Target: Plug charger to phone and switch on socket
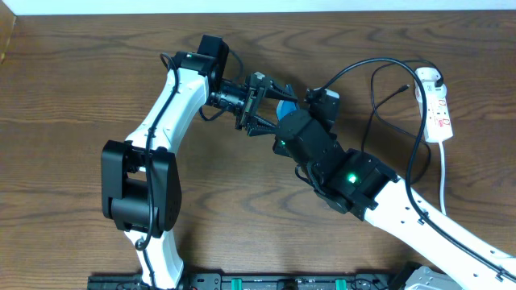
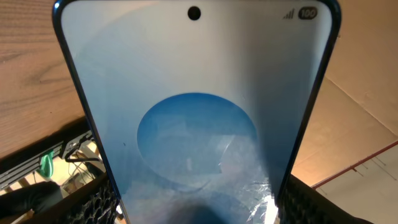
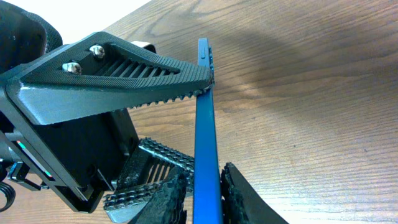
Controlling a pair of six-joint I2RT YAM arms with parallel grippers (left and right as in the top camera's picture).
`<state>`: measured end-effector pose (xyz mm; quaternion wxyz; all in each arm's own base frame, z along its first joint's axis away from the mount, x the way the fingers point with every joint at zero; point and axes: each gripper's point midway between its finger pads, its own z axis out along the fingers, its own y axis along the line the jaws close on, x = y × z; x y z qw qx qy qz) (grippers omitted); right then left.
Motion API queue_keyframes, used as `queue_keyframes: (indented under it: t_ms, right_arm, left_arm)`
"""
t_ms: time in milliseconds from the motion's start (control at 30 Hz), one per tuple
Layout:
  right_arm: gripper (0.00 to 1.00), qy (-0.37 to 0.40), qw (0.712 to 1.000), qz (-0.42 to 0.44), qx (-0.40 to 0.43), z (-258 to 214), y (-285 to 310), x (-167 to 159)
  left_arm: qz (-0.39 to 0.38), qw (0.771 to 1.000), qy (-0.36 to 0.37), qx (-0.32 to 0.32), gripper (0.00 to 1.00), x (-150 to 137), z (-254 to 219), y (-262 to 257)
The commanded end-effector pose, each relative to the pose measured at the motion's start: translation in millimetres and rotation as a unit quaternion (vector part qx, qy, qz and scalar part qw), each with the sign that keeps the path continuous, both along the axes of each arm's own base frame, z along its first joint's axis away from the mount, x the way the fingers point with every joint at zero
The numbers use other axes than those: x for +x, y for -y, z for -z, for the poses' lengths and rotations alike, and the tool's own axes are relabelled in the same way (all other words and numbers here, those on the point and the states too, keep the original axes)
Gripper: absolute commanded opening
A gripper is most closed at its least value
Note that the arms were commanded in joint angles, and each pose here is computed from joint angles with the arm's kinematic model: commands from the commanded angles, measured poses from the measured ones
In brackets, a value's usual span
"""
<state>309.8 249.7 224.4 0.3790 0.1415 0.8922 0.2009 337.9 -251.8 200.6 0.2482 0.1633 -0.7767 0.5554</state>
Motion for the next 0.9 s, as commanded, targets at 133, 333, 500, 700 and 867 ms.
queue_keyframes:
  t_ms: [133, 333, 500, 700, 867]
  right_arm:
    - [0.1, -0.004, 1.0, 0.0, 0.004, -4.9, -0.9, 1.3]
    - [0.06, -0.011, 1.0, -0.002, -0.002, -1.7, 0.8, -0.9]
    - [0.01, -0.012, 1.0, -0.001, -0.003, -1.4, 1.2, -1.2]
    - [0.01, -0.012, 1.0, 0.005, -0.003, -3.2, 7.0, 0.2]
    - [0.01, -0.03, 0.999, 0.02, -0.008, 0.9, 24.9, 3.4]
  left_arm:
    - [0.002, 1.0, 0.009, -0.022, 0.52, -1.3, -9.9, -0.4]
    - [0.002, 1.0, 0.009, -0.022, 0.52, -1.3, -9.9, -0.5]
    - [0.001, 1.0, 0.013, -0.004, 0.52, -0.5, -3.9, -1.8]
    - [-0.01, 1.0, 0.022, 0.016, 0.77, 5.4, 2.3, -10.4]
    - [-0.02, 0.997, 0.077, 0.007, 0.98, 15.7, -1.7, -28.7]
